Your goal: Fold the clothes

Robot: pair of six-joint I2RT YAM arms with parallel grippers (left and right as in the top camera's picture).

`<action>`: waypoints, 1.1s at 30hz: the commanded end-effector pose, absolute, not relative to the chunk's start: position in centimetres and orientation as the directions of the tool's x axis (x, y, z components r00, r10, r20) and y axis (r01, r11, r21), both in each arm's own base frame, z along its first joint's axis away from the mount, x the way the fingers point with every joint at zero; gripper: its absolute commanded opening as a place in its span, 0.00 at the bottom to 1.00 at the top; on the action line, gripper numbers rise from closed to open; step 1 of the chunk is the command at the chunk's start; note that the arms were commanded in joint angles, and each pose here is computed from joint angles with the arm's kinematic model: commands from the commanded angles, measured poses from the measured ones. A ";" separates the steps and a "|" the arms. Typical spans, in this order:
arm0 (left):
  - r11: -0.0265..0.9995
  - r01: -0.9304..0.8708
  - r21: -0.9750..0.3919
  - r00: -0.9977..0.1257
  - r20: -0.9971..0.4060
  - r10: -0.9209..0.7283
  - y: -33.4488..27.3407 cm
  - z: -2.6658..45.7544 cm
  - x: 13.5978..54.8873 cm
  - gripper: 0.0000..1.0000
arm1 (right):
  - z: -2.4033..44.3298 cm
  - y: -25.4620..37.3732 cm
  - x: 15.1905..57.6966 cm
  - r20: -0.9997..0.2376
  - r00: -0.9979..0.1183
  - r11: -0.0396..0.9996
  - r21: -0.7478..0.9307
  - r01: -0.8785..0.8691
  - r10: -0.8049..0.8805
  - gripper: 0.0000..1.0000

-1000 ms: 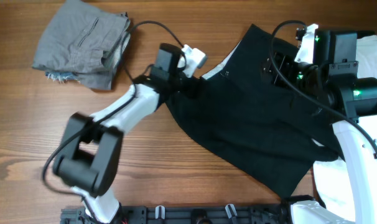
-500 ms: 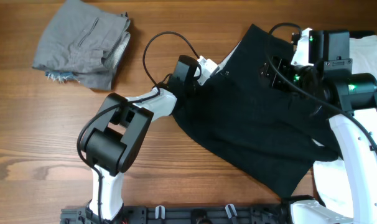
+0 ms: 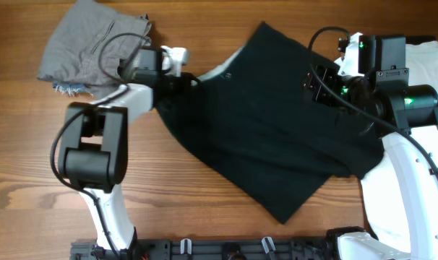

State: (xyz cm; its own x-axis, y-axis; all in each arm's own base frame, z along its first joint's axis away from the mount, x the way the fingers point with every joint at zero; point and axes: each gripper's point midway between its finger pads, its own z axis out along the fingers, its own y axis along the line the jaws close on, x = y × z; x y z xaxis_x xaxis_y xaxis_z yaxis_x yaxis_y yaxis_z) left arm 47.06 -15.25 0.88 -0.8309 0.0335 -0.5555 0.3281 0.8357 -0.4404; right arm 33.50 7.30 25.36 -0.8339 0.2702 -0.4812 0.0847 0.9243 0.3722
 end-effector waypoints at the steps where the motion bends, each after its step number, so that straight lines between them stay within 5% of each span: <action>1: 0.831 0.246 -0.498 -0.906 -0.423 0.015 -14.7 -2.9 44.1 0.42 | 24.9 7.5 33.6 -0.472 -0.842 0.924 0.376 0.073 0.259 0.77; 8: 0.812 0.301 -0.500 -0.894 -0.445 0.058 -15.4 -0.6 43.5 0.42 | 24.6 7.1 33.4 -0.468 -0.845 0.930 0.357 0.090 0.261 0.78; 15: 0.723 0.569 -0.392 -0.735 -0.637 0.233 -20.8 5.6 43.0 0.39 | 24.6 7.1 33.5 -0.468 -0.844 0.930 0.357 0.089 0.261 0.78; 24: 0.704 0.669 -0.239 -0.609 -0.720 0.334 -25.8 2.2 44.1 0.33 | 24.4 7.1 33.4 -0.459 -0.849 0.930 0.356 0.093 0.261 0.78; 29: 0.739 0.632 -0.233 -0.645 -0.687 0.335 -24.6 -0.8 44.5 0.30 | 23.9 7.1 33.5 -0.443 -0.858 0.930 0.353 0.101 0.261 0.78; 33: 0.877 0.472 -0.091 -0.732 -0.595 0.333 -18.6 -4.5 45.8 0.32 | 22.7 7.2 33.4 -0.402 -0.879 0.932 0.344 0.114 0.256 0.79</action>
State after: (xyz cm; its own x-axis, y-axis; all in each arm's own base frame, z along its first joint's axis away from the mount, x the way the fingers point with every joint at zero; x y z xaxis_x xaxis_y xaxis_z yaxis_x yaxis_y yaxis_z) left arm 44.97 -24.82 0.36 -0.6381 0.3196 -0.7005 0.6289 0.7412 -0.2347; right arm 33.58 7.30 24.13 -0.8556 0.2675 -0.4431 0.1019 0.9264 0.3625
